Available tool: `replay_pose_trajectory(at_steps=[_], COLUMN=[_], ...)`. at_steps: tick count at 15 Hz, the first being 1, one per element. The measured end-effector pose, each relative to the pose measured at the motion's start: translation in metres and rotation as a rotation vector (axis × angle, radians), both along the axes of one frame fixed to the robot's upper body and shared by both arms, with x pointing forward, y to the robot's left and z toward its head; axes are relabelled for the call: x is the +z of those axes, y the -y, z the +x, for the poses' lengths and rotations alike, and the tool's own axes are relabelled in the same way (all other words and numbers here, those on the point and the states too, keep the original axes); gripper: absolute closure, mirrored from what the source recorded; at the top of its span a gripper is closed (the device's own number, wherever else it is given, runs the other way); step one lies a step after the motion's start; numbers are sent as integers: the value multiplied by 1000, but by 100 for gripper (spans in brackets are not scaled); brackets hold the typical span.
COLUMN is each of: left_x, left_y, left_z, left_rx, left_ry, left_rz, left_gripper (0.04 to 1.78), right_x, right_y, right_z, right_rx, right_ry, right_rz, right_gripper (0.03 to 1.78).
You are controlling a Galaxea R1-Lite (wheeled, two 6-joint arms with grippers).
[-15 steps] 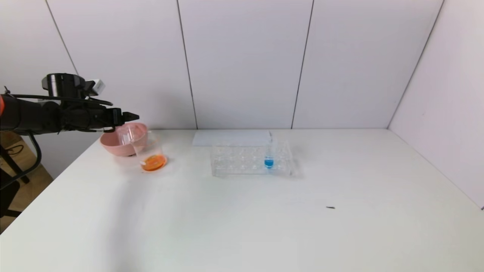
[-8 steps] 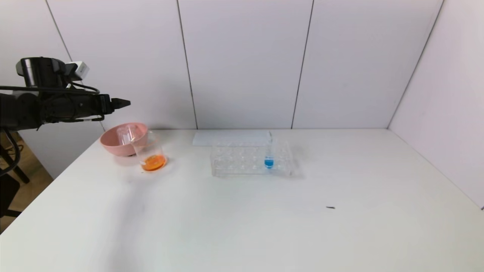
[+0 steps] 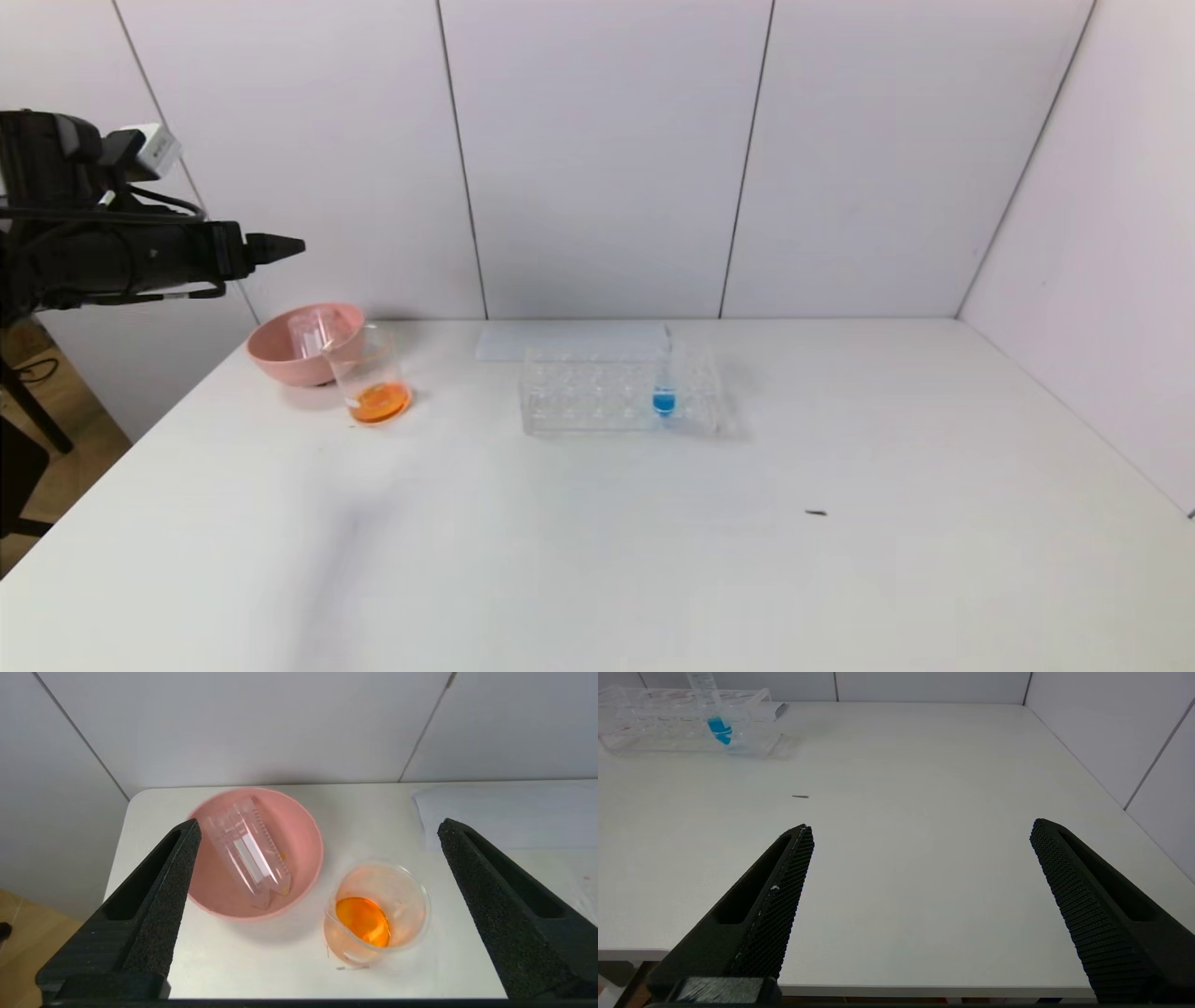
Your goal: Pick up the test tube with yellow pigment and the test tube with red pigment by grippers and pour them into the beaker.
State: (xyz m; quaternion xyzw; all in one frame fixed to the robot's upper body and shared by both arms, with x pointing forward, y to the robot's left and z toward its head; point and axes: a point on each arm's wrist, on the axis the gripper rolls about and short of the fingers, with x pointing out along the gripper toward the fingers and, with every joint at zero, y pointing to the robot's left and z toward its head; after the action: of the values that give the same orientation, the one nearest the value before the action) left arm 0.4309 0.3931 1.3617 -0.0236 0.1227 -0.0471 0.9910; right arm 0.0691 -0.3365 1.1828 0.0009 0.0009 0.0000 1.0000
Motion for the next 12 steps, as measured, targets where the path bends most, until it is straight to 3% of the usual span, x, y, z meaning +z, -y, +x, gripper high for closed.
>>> replay_pose_trajectory(at_steps=[6,12], left_x=[9,10], left_y=[24,70], left_z=[-87,-159], left_rx=[-32,-146], left_ry=[56,124], left_rz=[22,36], left_gripper=[5,5], right_x=[0,0], right_y=[0,0], right_z=[0,0], right_rx=[0,0], right_ry=[0,0], right_rz=[0,0], right_gripper=[11,11])
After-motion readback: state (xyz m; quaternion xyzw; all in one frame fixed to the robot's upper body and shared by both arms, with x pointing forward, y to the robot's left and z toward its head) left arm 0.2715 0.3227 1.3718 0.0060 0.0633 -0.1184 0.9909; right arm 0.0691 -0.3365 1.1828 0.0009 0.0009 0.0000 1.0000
